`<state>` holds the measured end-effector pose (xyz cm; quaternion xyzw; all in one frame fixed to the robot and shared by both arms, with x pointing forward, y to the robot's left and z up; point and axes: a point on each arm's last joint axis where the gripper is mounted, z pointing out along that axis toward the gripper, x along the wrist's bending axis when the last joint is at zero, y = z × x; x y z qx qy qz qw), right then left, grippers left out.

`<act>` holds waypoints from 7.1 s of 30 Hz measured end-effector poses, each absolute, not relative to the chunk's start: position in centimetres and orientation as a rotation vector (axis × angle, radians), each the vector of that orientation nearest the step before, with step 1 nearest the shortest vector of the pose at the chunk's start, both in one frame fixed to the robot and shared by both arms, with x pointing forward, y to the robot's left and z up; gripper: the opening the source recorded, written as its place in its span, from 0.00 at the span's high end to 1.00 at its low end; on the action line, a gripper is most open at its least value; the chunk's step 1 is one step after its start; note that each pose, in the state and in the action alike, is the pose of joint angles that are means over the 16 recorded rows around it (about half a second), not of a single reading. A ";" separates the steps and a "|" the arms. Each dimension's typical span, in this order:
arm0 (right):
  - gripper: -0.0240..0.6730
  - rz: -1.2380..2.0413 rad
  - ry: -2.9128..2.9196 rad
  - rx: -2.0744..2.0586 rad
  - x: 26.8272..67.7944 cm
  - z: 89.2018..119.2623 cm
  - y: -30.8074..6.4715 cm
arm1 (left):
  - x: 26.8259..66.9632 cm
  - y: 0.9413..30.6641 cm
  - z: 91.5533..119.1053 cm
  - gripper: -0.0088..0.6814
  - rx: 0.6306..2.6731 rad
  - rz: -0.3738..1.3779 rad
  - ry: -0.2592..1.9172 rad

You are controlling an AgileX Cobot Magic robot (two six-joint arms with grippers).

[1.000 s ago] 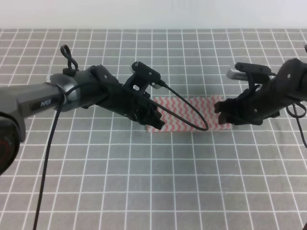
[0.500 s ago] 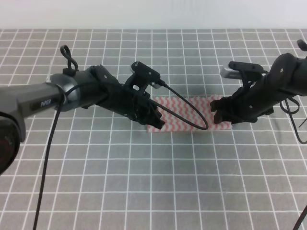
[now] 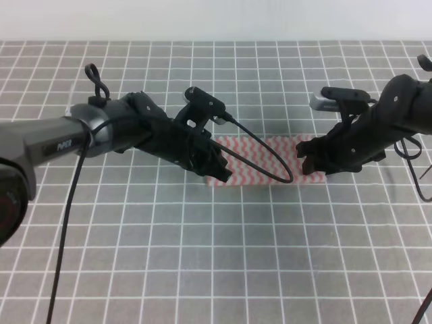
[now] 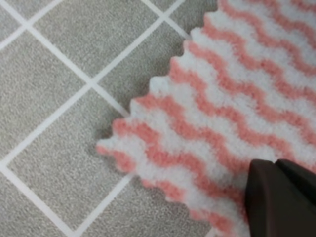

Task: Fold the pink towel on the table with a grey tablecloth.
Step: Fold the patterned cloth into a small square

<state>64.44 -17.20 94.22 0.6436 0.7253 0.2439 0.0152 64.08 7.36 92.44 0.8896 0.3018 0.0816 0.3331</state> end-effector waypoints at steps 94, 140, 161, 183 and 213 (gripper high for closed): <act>0.80 1.260 2.631 1.602 64.5 96.8 -5.5 | 63.6 11.2 104.6 0.99 2.119 0.418 0.745; 0.99 1.154 2.802 1.477 66.0 97.6 -8.2 | 63.3 10.8 103.7 0.99 2.149 0.314 0.725; 0.99 1.005 2.806 1.549 66.8 94.9 -9.2 | 63.3 8.4 94.6 0.99 2.264 -0.062 0.716; 0.99 1.332 2.361 1.326 64.2 109.9 -12.1 | 60.0 11.6 110.2 0.99 2.078 0.463 0.613; 0.99 1.588 1.585 1.299 42.2 114.6 -22.6 | 34.7 24.1 113.7 0.99 1.517 0.769 0.828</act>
